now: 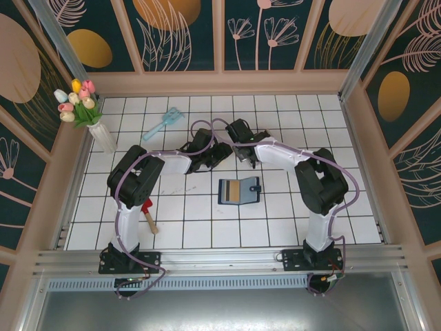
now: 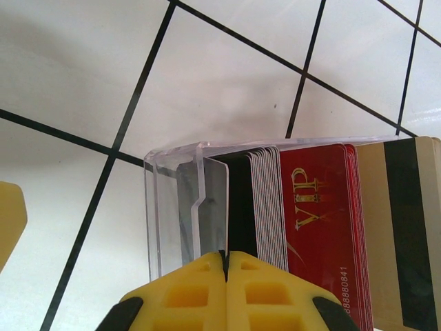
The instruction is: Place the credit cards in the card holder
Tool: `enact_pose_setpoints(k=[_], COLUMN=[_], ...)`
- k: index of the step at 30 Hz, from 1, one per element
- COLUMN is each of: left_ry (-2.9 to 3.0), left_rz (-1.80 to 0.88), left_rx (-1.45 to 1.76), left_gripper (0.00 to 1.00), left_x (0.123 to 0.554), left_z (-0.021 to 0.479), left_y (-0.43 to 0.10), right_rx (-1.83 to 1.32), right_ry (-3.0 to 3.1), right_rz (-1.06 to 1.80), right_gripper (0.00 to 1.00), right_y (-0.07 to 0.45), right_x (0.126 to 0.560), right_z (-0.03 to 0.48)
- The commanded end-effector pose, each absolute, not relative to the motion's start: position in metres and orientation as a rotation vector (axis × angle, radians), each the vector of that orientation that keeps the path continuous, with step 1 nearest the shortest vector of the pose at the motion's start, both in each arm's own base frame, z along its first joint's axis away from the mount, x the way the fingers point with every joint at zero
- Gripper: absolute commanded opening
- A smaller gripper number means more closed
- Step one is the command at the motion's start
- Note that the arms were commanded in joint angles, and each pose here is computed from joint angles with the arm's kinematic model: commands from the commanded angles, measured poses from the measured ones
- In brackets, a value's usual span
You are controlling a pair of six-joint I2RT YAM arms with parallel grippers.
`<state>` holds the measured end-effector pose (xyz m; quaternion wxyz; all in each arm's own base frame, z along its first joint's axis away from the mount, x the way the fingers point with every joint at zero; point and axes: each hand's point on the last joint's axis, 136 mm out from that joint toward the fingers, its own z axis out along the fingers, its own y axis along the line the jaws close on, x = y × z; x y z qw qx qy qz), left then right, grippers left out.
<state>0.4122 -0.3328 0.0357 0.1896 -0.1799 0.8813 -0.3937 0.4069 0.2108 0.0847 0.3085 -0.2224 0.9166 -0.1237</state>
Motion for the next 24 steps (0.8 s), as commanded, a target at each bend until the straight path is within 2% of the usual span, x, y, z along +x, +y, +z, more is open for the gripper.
enact_pose_setpoints(k=[1, 9, 15, 20, 24], left_ry=[2.452, 2.394, 2.277, 2.171, 2.069], left_rz=[-1.117, -1.127, -1.192, -1.284, -1.440], left_rx=[-0.479, -0.447, -0.416, -0.355, -0.248], left_gripper=[0.49, 0.50, 0.56, 0.62, 0.68], left_x=[0.415, 0.411, 0.401, 0.389, 0.371], left_z=[0.047, 0.072, 0.113, 0.151, 0.187], left_y=[-0.334, -0.328, -0.318, -0.315, -0.322], right_rx=[-0.551, -0.458, -0.365, -0.245, -0.161], right_ry=[2.413, 2.422, 2.377, 2.318, 2.249], right_rz=[-0.258, -0.100, 0.134, 0.430, 0.780], right_gripper=[0.01, 0.00, 0.00, 0.00, 0.00], right_y=[0.214, 0.220, 0.230, 0.229, 0.224], right_x=[0.407, 0.400, 0.388, 0.377, 0.363], right_z=[0.112, 0.147, 0.191, 0.224, 0.243])
